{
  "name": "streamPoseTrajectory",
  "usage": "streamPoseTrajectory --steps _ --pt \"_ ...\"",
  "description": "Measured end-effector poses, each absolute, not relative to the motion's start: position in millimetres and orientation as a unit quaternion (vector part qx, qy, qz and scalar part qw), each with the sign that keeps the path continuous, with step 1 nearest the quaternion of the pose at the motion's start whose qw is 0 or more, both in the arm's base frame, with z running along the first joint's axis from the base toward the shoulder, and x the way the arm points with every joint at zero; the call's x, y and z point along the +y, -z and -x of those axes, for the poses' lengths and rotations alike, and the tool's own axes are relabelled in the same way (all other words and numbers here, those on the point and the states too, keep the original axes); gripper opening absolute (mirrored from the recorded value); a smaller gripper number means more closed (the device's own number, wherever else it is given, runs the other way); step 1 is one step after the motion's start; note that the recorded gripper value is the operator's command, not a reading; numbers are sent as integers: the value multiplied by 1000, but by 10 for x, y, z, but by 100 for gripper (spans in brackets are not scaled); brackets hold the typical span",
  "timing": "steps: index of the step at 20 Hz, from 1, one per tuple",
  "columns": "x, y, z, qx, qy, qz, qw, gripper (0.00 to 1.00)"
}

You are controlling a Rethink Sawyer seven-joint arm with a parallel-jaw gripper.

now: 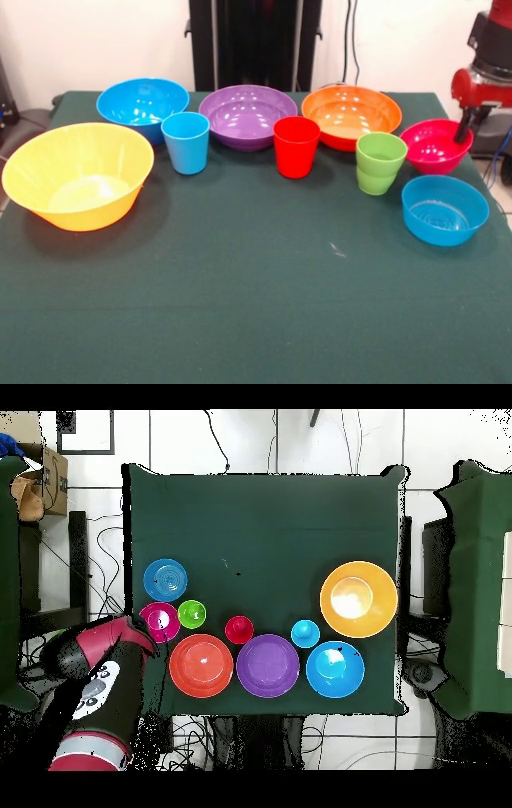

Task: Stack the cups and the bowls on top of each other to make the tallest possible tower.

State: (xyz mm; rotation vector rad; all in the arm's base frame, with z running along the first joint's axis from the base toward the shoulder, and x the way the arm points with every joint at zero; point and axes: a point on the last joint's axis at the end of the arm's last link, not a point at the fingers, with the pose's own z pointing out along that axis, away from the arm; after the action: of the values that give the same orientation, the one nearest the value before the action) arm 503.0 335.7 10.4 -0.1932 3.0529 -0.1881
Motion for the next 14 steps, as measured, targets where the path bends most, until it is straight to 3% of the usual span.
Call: streamPoseTrajectory --steps 14 --pt "3406 -954 -5066 998 30 32 34 0"
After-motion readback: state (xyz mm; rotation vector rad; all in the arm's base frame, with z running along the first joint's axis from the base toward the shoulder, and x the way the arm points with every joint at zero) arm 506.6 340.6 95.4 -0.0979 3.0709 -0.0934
